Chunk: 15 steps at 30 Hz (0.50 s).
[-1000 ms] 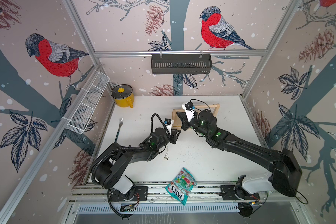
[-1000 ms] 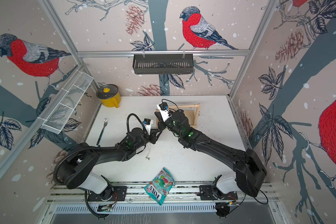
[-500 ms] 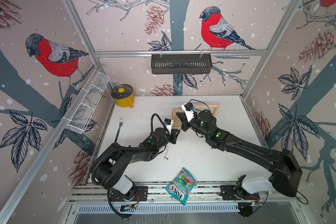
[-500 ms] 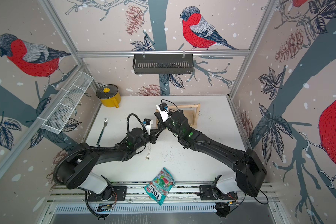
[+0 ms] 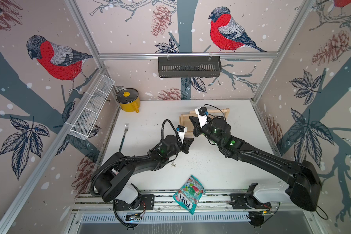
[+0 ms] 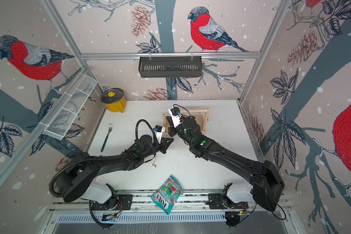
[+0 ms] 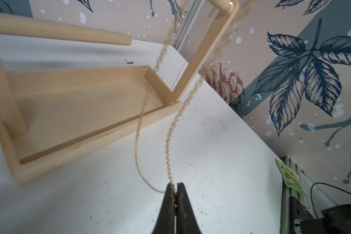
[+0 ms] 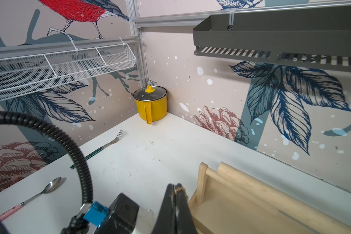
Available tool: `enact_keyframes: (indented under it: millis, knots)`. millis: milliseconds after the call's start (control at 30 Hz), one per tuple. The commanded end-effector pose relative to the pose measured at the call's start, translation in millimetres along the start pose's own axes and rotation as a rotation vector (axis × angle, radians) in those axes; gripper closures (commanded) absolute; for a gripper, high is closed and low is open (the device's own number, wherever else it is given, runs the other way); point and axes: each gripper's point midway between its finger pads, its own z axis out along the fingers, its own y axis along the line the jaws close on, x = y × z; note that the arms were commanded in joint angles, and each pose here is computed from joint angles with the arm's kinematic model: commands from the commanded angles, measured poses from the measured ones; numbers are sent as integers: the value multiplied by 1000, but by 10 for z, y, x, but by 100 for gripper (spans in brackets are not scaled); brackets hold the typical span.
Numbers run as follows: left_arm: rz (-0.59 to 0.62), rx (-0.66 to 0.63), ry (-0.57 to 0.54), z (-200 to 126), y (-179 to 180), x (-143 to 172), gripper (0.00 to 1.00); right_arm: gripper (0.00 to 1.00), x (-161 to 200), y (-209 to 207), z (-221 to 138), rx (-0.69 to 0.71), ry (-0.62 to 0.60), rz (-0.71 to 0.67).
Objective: Take the necklace off the jewelry display stand
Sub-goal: Take off the necklace from the stand.
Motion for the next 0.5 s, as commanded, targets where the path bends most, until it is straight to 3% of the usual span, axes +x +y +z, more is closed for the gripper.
enact_keyframes:
  millis: [0,267,467]
  knots:
    - [-29,24,5,27,-222,45,100,100,32,-100,-96,62,10,28]
    - [-110,99,129,124,-691,563,100,100,260,-233,-428,139,56,74]
    - [-122,92,217,123,-866,923,100,100,652,-341,-643,192,126,117]
